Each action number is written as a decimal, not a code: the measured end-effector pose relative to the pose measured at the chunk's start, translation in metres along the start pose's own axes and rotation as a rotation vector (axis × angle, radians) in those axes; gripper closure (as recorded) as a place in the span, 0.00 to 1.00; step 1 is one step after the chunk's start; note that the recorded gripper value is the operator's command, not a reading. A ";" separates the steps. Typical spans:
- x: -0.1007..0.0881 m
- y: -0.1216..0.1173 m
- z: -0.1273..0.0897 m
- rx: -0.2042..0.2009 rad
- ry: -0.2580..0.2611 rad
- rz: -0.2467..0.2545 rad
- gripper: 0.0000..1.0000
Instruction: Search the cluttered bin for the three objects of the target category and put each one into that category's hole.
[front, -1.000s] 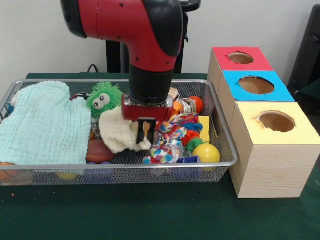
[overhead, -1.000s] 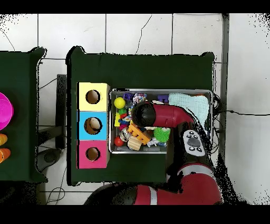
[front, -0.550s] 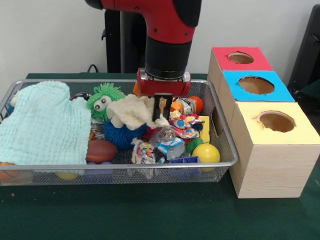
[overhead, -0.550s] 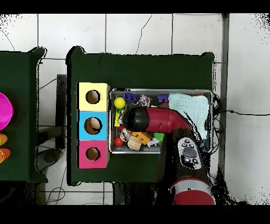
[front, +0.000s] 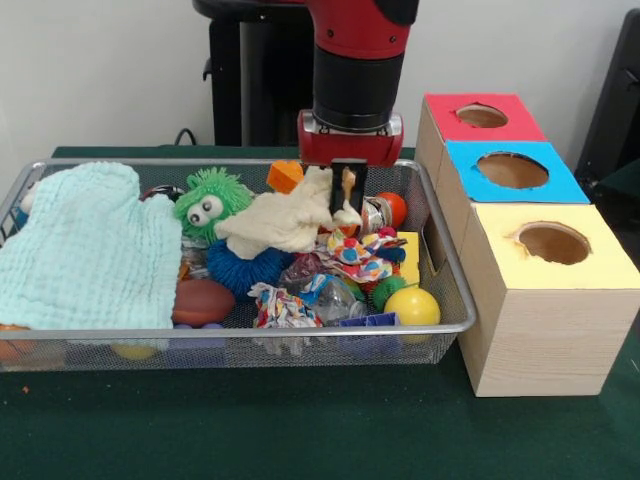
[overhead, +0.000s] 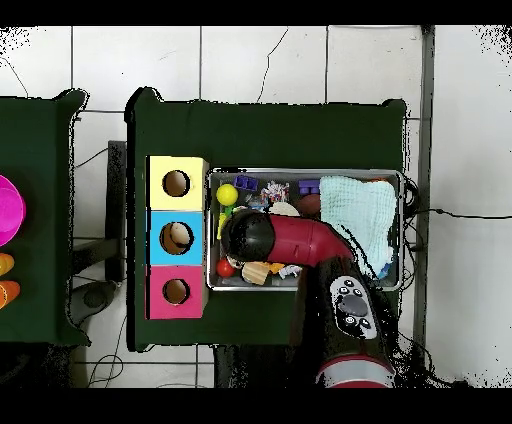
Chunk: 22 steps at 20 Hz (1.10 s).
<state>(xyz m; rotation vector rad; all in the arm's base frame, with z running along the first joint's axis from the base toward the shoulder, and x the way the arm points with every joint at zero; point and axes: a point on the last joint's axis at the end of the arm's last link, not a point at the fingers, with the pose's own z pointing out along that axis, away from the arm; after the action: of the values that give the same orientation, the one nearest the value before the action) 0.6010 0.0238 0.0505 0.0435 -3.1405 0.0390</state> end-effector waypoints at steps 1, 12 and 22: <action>0.003 0.002 0.000 -0.005 0.005 0.006 1.00; 0.024 0.009 0.002 -0.036 0.052 0.045 0.00; 0.032 0.008 0.006 -0.104 0.085 0.112 0.00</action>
<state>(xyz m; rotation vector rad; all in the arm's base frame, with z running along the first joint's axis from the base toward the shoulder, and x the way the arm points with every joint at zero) 0.5684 0.0305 0.0439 -0.1306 -3.0514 -0.1196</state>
